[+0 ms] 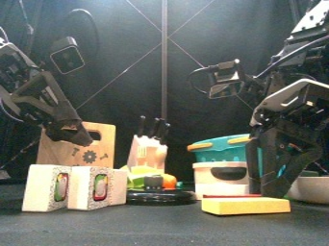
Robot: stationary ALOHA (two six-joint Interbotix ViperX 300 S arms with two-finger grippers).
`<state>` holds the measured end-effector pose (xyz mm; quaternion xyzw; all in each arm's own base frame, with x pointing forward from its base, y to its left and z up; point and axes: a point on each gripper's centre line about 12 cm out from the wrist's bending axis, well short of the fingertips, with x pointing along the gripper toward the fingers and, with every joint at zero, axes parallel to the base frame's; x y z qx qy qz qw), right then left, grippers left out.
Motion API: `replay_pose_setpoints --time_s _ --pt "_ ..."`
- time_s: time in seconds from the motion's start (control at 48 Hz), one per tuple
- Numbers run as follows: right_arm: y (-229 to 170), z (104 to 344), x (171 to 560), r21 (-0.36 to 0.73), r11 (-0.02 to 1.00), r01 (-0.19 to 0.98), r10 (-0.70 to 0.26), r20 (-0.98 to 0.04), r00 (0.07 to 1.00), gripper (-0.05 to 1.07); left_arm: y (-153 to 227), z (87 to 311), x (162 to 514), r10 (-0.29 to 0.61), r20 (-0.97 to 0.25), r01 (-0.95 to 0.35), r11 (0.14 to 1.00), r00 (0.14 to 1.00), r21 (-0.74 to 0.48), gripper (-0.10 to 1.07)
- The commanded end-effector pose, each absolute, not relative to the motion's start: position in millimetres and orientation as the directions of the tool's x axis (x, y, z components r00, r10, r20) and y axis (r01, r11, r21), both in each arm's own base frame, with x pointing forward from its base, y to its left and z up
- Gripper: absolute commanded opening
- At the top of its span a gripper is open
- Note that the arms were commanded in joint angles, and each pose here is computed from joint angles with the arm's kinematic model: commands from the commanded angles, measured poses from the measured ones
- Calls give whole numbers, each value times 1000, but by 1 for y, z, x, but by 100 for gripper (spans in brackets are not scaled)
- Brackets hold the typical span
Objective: Grab salmon
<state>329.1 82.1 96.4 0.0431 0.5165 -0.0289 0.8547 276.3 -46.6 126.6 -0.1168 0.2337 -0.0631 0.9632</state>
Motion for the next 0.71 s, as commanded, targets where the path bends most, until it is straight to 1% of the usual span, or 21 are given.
replay_pose_setpoints --time_s 0.0,0.312,0.688 --pt "88 107 332 57 995 85 9 -872 489 61 -47 133 282 -174 -413 69 964 894 -257 87" --pt "89 131 334 46 996 80 -3 -853 521 61 -46 132 282 -174 -413 67 963 894 -260 87" --pt "88 132 333 41 995 92 -13 -857 516 61 -46 132 282 -174 -415 69 964 893 -257 87"
